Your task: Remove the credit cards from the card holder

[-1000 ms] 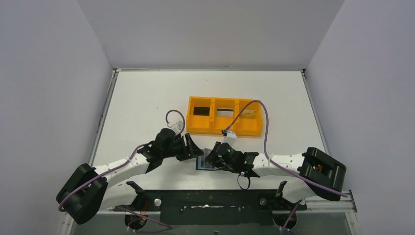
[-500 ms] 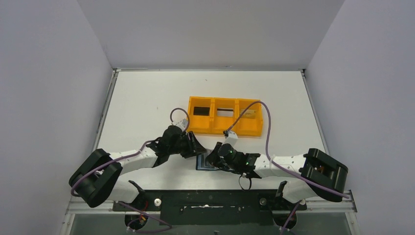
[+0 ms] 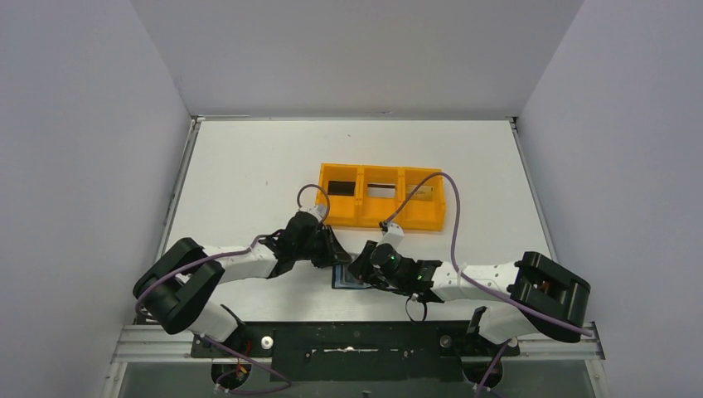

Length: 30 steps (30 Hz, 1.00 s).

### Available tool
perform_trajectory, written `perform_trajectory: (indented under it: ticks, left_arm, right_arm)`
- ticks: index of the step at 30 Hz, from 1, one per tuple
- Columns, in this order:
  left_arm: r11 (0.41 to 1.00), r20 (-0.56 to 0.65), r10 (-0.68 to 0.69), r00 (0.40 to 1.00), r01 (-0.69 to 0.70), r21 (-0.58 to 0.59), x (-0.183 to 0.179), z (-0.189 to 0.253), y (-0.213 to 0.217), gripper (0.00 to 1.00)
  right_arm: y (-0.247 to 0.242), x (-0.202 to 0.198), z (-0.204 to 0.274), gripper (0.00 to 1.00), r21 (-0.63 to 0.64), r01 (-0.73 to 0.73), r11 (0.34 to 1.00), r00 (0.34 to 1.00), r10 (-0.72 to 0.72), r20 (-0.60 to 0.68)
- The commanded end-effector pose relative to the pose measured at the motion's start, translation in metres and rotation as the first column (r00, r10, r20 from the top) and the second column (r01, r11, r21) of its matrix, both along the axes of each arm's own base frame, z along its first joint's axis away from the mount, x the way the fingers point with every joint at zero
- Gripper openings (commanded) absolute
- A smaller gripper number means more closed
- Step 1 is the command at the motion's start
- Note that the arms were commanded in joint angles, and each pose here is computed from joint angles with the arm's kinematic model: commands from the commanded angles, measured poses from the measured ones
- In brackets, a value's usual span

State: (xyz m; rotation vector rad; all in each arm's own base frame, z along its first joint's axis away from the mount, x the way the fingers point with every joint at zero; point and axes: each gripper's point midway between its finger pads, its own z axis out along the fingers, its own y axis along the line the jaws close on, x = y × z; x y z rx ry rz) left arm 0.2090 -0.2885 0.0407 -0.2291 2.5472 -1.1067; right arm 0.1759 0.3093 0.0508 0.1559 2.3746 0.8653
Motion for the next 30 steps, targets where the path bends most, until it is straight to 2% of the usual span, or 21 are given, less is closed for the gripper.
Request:
perform_trajectory:
  ticks: [1,4,10,14,17,26,30]
  left_arm:
    - [0.999,0.071,-0.013,0.997,0.017,-0.047,0.014,0.021,-0.018,0.19]
    - [0.999,0.072,-0.02,0.997,0.023,-0.041,0.014,0.021,-0.019,0.18]
    - [0.997,0.08,-0.061,0.995,0.064,-0.038,0.009,0.028,-0.025,0.21]
    - [0.994,0.099,-0.092,0.991,0.097,-0.048,0.003,0.038,-0.033,0.26]
    - [0.987,0.109,-0.14,0.984,0.147,-0.062,-0.005,0.045,-0.046,0.28]
    - [0.973,0.127,-0.208,0.97,0.218,-0.074,-0.019,0.056,-0.078,0.32]
    - [0.97,0.102,-0.232,0.967,0.238,-0.052,-0.024,0.042,-0.083,0.33]
  right_arm:
    - [0.007,0.008,0.027,0.24,0.075,0.012,0.997,0.999,-0.015,0.047]
    - [-0.003,0.01,0.029,0.39,0.024,0.047,0.999,0.998,-0.048,0.049]
    - [-0.03,0.013,0.03,0.42,-0.053,0.146,0.988,0.989,-0.144,0.043]
    - [-0.055,0.014,0.016,0.4,-0.172,0.228,0.958,0.973,-0.23,0.008]
    - [-0.065,0.012,0.01,0.37,-0.208,0.264,0.942,0.962,-0.272,-0.009]
    - [-0.088,0.011,0.009,0.25,-0.194,0.361,0.912,0.929,-0.369,-0.005]
    - [-0.101,0.01,0.015,0.22,-0.163,0.414,0.896,0.908,-0.418,0.007]
